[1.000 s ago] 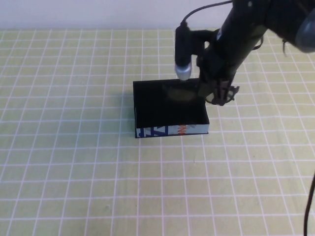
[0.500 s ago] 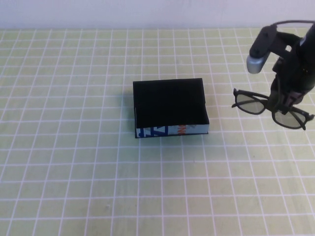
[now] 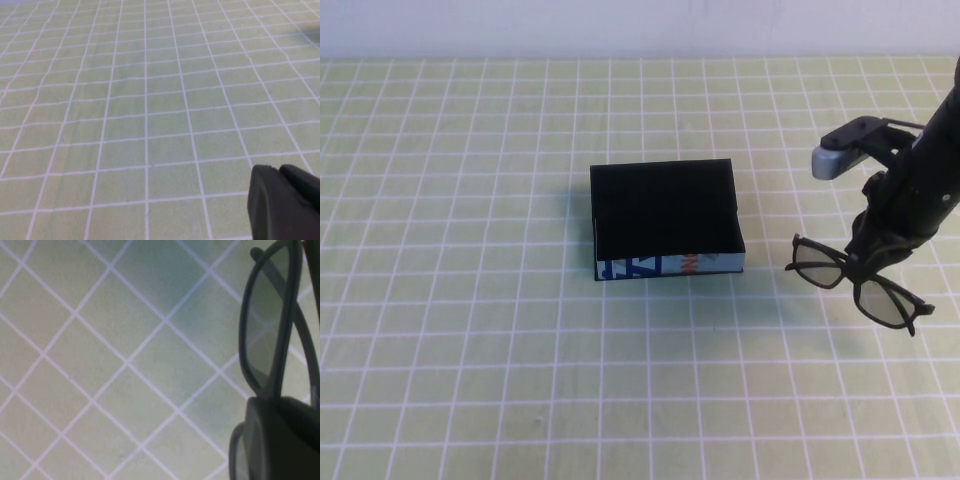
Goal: Take glasses out of glasses case
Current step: Place the glasses on the table
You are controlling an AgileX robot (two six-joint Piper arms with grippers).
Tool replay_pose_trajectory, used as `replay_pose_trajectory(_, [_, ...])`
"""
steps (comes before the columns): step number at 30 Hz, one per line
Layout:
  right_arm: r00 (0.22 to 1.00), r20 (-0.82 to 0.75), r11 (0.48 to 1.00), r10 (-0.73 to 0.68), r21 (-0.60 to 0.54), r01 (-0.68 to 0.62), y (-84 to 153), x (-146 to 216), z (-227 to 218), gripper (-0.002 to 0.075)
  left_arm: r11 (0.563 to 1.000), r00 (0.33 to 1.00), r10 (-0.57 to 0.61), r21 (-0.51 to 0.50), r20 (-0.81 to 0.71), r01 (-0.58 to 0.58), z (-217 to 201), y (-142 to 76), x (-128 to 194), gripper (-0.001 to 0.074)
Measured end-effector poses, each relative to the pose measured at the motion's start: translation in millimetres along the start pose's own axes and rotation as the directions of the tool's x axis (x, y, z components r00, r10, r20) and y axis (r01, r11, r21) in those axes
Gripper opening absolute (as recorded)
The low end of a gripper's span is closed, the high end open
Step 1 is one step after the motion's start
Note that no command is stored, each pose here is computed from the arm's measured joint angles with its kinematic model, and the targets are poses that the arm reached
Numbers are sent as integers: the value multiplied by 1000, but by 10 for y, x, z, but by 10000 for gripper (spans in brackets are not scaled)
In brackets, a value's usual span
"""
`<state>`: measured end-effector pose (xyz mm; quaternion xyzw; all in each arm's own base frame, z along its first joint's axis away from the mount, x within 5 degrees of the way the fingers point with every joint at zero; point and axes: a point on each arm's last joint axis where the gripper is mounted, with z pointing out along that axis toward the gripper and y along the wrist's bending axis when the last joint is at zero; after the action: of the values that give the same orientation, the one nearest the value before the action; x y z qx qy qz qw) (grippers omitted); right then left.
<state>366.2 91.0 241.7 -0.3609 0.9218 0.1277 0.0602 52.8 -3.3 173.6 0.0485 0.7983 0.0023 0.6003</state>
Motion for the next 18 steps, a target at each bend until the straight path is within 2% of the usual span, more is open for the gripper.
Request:
replay_pose_trajectory(6, [1000, 4, 999, 28, -22, -28, -93, -58, 237, 0, 1000, 1000, 0, 0, 0, 0, 0, 0, 0, -4])
replay_pose_trajectory(18, [998, -4, 998, 63, -29, -63, -165, -83, 416, 1, 1000, 1000, 0, 0, 0, 0, 0, 0, 0, -4])
